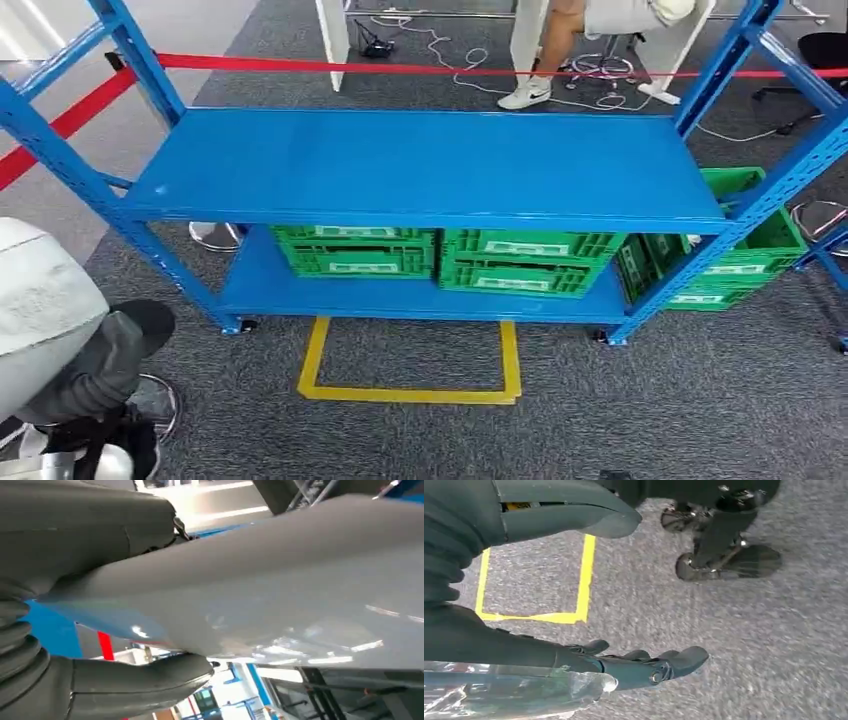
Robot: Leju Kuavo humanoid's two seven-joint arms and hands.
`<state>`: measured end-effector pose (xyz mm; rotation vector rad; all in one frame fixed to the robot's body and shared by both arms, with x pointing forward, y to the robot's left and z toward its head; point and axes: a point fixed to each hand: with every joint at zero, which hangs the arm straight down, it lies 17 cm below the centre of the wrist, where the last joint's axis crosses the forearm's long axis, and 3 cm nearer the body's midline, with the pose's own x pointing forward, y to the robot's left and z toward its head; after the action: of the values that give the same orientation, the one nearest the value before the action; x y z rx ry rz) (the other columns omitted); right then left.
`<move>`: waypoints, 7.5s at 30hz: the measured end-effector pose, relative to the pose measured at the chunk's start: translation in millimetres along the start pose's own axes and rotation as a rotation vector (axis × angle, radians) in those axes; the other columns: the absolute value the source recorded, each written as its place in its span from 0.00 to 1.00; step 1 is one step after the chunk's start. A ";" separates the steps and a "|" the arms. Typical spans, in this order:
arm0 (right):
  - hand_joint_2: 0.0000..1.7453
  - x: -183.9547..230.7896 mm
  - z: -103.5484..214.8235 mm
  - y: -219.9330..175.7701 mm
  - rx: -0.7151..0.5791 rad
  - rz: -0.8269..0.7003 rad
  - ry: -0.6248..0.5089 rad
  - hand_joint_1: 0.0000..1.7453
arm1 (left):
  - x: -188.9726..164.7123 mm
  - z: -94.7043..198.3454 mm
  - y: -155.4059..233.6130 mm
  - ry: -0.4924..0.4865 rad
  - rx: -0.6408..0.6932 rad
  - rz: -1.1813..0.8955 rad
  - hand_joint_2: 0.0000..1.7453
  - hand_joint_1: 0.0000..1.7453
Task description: Take the parts from the cabinet and place them on the table.
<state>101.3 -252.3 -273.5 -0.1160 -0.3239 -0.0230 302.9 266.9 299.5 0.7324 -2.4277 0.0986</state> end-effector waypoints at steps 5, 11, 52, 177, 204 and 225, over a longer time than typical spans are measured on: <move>1.00 -0.4 0.4 1.8 0.005 0.003 0.000 0.00 | -0.5 0.1 0.5 0.001 -0.001 0.000 1.00 1.00; 1.00 4.7 0.2 4.6 0.012 0.004 -0.010 0.00 | -0.5 -0.3 0.6 -0.002 -0.002 -0.001 1.00 1.00; 1.00 2.6 1.8 10.9 0.018 0.052 -0.019 0.00 | 1.2 -1.4 0.7 -0.016 -0.012 -0.006 1.00 1.00; 1.00 0.2 5.0 24.9 0.070 0.066 -0.019 0.00 | 11.8 -8.3 3.0 -0.047 0.005 -0.001 1.00 1.00; 1.00 3.7 4.5 26.1 0.075 0.064 -0.019 0.00 | 12.3 -8.0 3.3 -0.049 0.003 -0.003 1.00 1.00; 1.00 -7.1 6.3 27.0 0.079 0.068 0.001 0.00 | 12.1 -6.4 3.0 -0.044 0.000 -0.003 1.00 1.00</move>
<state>93.7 -224.7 -272.7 -0.0489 -0.3194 0.0566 296.6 265.1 311.9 0.7453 -2.4688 0.0828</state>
